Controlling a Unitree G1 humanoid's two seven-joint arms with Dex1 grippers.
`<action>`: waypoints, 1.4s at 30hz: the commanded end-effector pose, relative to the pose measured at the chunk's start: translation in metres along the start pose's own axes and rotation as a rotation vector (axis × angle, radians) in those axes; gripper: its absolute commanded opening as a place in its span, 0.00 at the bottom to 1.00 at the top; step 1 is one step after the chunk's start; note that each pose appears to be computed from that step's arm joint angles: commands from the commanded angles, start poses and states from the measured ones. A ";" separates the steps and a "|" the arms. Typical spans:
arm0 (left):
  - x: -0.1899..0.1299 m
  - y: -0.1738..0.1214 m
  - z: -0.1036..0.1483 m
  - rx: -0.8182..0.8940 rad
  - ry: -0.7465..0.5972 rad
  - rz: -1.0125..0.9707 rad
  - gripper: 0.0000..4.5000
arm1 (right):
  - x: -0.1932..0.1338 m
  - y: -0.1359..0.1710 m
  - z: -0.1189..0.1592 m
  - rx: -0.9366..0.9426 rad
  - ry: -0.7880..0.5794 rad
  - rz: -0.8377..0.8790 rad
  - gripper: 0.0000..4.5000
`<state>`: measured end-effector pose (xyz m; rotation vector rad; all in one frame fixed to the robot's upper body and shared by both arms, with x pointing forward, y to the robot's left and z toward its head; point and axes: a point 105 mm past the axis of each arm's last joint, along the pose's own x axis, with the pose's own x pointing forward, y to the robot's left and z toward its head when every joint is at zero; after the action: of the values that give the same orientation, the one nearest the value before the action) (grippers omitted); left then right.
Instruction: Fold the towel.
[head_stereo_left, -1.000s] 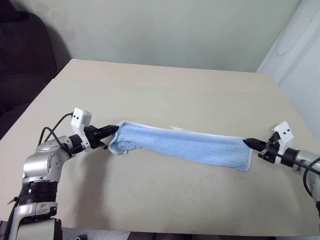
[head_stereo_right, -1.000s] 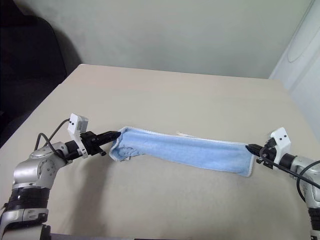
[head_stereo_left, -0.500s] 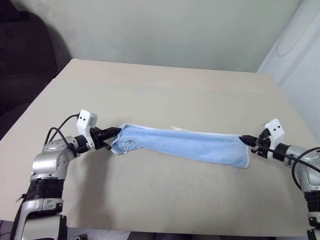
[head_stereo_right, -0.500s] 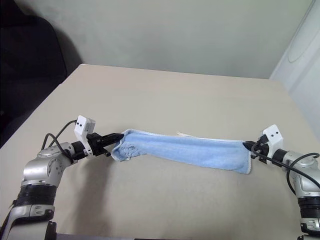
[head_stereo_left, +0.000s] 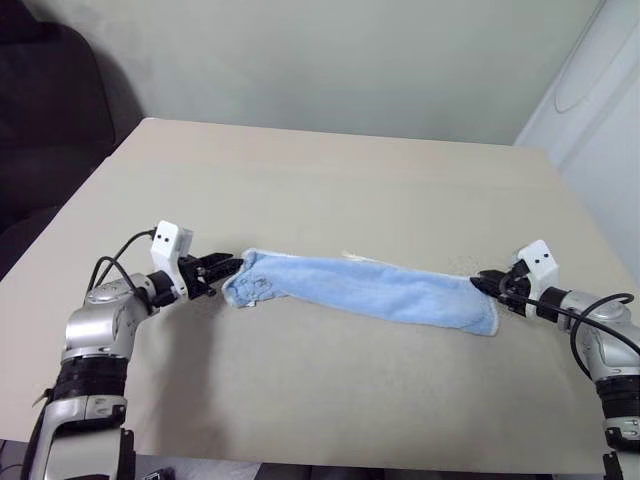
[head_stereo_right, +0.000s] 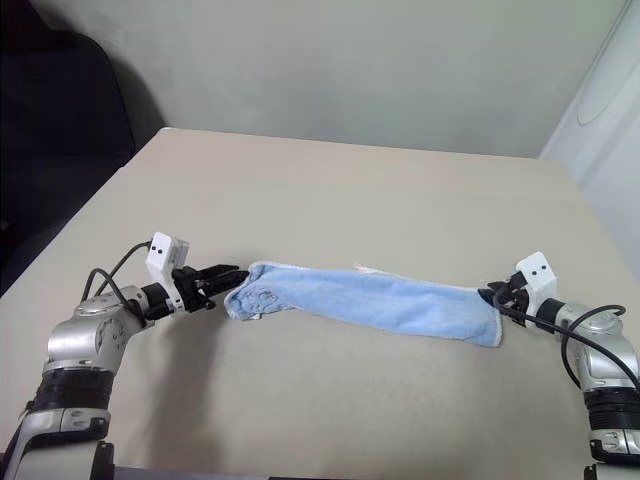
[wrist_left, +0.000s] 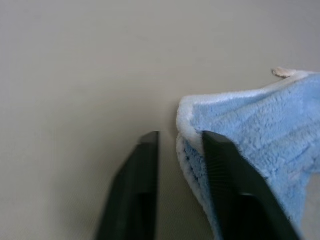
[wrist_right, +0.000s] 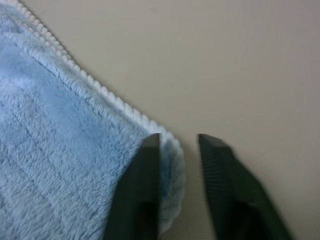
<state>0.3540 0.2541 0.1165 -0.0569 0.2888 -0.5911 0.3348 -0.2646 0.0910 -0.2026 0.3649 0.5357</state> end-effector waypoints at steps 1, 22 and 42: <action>-0.003 0.002 0.019 0.009 -0.064 0.005 0.63 | -0.005 -0.007 0.012 -0.012 -0.048 -0.042 0.56; -0.068 -0.052 -0.003 -0.141 -0.011 -0.278 1.00 | -0.076 0.024 0.004 0.271 -0.114 0.054 0.99; -0.050 -0.037 -0.019 -0.111 0.075 -0.229 1.00 | -0.066 0.061 -0.026 0.397 -0.061 0.186 0.99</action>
<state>0.2887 0.2476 0.1071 -0.1907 0.4116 -0.8031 0.2409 -0.2581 0.0803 0.2410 0.4592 0.6063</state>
